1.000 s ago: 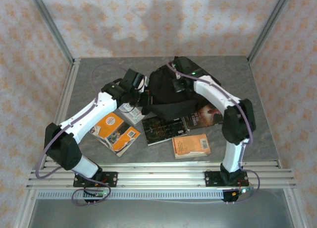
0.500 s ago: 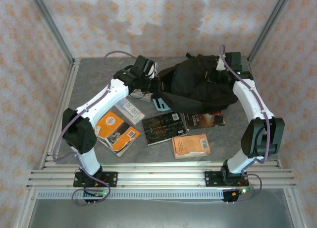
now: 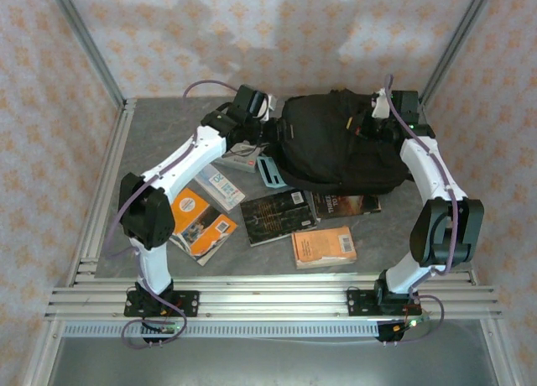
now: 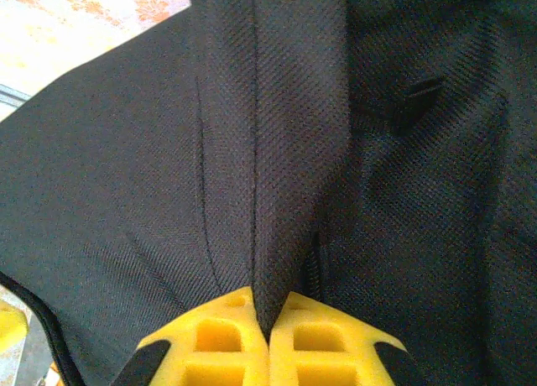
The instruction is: Pack books, pencil case, and school supplies into a backpack
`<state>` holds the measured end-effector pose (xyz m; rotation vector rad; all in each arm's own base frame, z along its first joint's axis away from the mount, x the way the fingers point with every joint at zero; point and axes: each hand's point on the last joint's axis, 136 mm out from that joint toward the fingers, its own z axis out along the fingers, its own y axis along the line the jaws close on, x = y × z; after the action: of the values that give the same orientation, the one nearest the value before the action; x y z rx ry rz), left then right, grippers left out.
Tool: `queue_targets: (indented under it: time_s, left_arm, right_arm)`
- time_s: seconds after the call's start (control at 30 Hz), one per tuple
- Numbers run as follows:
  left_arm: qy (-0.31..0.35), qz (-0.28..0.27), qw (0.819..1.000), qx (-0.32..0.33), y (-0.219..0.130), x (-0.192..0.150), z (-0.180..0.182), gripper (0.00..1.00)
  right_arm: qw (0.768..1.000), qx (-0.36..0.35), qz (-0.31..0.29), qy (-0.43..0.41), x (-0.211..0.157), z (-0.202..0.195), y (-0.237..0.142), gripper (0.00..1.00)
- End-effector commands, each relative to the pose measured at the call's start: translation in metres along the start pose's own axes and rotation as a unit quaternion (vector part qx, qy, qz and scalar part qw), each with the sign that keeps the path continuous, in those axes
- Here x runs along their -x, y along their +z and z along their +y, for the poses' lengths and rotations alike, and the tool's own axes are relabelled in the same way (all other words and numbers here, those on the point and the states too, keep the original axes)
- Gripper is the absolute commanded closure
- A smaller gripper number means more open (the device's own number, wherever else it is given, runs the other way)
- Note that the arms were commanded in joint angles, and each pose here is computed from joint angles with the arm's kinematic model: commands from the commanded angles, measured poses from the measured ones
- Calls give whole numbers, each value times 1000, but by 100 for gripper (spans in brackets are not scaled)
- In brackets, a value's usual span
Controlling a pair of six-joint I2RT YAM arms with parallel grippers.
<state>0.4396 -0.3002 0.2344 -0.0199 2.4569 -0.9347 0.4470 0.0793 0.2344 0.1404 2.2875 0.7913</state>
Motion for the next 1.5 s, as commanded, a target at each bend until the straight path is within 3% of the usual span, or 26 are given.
queue_targets:
  time_s: [0.0,0.13,0.27,0.33,0.43,0.73,0.97,1.1,1.3,1.37,1.47]
  left_arm:
    - [-9,-9,997,-75,16,16,-18,56]
    - [-20,-54,997,-54,-7,36,-2,60]
    - [-52,-109,992,-37,-36,61,28,78]
    - [-63,-96,993,-25,-33,61,40,89]
    - [-78,-63,994,-32,-14,51,47,98]
    - [-63,-49,995,-52,-3,46,39,100]
    - [-64,-22,996,-57,31,52,43,100]
    - [-44,-13,995,-85,38,52,22,100]
    - [-37,-1,983,-179,37,43,-20,100]
    - [-41,4,977,-207,37,38,-33,100]
    - [-47,17,971,-234,45,29,-50,100]
  right_arm:
    - [999,29,-31,-21,17,13,-6,100]
    - [999,21,-32,-20,18,9,-7,100]
    - [999,25,-32,-22,19,9,-7,100]
    - [999,26,-30,-20,18,9,-6,100]
    - [999,28,-29,-18,18,9,-5,100]
    - [999,38,-32,-19,18,14,-8,100]
    - [998,46,-31,-15,19,17,-8,100]
    - [998,45,-31,-14,19,16,-8,100]
    - [999,23,-33,-10,20,9,-8,100]
    - [999,9,-35,-7,22,5,-8,91]
    - [999,-12,-38,7,25,-1,-9,63]
